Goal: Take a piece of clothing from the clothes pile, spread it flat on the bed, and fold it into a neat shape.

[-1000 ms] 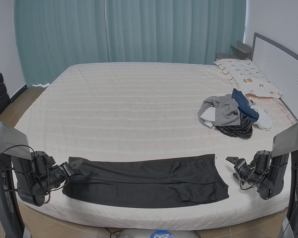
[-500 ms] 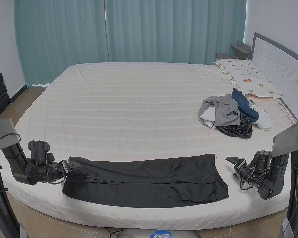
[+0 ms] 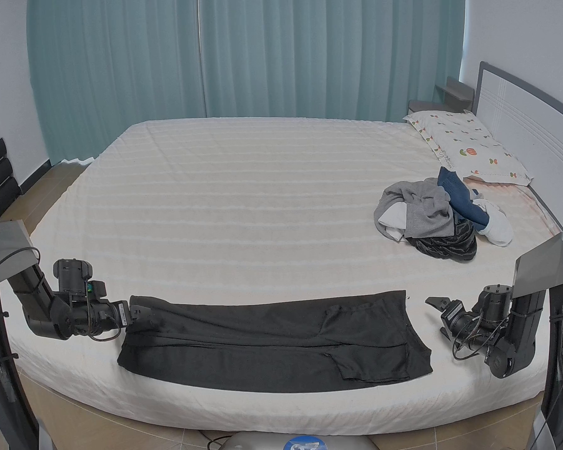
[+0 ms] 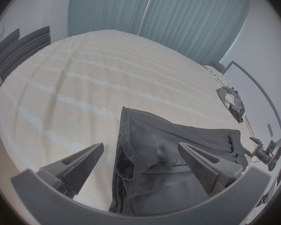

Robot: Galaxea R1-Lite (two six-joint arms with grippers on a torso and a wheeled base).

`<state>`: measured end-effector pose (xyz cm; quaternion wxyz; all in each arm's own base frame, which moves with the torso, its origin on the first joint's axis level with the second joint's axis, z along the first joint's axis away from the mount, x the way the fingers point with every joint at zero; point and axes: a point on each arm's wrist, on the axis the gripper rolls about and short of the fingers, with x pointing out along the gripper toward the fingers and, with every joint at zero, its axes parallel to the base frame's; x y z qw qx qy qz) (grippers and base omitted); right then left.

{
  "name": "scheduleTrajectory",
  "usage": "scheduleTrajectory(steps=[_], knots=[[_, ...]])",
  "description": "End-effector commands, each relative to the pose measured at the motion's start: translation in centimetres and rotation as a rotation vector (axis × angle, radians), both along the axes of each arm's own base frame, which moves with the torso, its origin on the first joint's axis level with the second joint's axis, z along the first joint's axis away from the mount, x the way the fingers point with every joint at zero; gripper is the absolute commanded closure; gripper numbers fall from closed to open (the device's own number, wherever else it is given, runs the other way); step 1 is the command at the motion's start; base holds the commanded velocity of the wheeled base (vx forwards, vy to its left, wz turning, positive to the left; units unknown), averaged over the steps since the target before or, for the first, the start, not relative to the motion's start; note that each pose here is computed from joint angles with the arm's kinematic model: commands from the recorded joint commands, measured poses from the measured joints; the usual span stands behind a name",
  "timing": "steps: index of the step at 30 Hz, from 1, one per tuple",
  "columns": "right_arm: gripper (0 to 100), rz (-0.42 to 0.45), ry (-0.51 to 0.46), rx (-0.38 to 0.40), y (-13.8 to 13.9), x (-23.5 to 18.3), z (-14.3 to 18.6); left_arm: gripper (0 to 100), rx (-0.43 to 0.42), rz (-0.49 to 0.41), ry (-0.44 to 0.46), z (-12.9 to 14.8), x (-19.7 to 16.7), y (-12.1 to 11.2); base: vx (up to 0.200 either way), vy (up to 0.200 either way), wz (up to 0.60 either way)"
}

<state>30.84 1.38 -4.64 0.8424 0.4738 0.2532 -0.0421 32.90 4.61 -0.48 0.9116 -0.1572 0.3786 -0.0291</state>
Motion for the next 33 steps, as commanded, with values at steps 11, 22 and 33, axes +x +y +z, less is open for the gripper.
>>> scheduleTrajectory(steps=[11, 22, 33], knots=[[0, 0.015, 0.000, -0.019, 0.1, 0.0, -0.3, 0, -0.072, -0.056, 0.057, -2.4, -0.7, -0.6, 0.000, 0.000, 0.00], [0, 0.015, 0.001, -0.020, 0.1, -0.1, -0.3, 0, -0.060, -0.083, 0.063, -2.8, -0.5, -1.4, 0.000, 0.000, 0.00], [0, 0.015, 0.001, -0.020, 0.1, -0.1, -0.3, 100, -0.057, -0.078, 0.067, -2.9, -0.5, -1.3, 0.000, 0.000, 0.00]])
